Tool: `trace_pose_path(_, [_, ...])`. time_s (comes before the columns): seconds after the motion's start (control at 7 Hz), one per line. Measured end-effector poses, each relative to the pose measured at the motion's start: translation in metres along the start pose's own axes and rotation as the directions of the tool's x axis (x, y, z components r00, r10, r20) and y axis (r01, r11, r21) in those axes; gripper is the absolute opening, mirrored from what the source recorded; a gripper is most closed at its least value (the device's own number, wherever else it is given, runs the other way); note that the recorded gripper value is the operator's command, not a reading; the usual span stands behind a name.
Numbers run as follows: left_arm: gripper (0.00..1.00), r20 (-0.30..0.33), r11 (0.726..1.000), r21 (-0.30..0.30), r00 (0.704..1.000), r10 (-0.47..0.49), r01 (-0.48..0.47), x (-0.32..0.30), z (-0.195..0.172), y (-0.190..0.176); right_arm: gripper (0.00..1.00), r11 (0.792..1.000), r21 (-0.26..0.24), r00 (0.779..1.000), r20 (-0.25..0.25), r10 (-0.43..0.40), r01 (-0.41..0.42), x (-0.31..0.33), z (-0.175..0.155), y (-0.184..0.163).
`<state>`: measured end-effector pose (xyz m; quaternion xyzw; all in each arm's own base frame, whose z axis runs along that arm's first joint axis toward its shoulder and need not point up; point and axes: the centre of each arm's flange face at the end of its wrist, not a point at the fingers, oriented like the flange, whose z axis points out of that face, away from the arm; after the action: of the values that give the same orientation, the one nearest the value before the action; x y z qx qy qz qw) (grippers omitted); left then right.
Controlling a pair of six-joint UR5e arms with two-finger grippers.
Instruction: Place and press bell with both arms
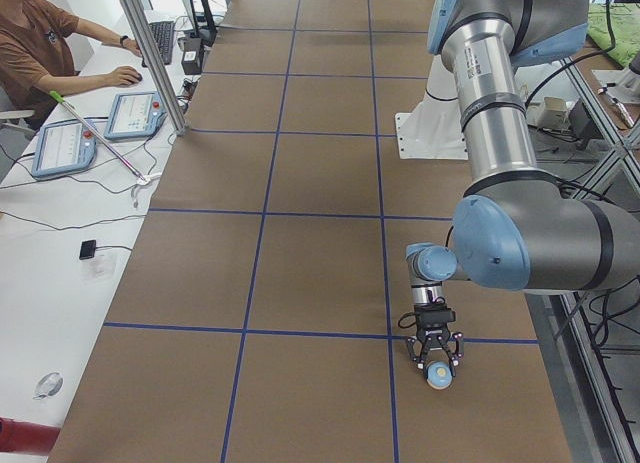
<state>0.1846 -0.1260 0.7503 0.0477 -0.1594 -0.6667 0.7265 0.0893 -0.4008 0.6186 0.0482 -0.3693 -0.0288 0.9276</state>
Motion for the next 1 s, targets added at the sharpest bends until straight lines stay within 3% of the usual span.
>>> trace_pose_path(0.57, [0.0, 0.005, 0.976, -0.072, 0.979, 0.205, -0.204, -0.007, -0.115, -0.027, 1.0, 1.0, -0.004, 1.0, 0.001, 0.01, -0.01, 0.003, 0.001, 0.004])
trace_pose_path(0.71, [0.0, -0.007, 0.962, -0.113, 0.968, 0.25, -0.249, 0.006, -0.145, -0.016, 1.0, 1.0, -0.004, 1.0, 0.001, 0.014, -0.014, 0.005, 0.001, 0.006])
trace_pose_path(1.0, [0.0, -0.065, 0.928, -0.196, 0.949, 0.309, -0.316, 0.067, -0.244, 0.018, 1.0, 1.0, 0.001, 1.0, 0.0, 0.019, -0.019, 0.006, -0.001, 0.007])
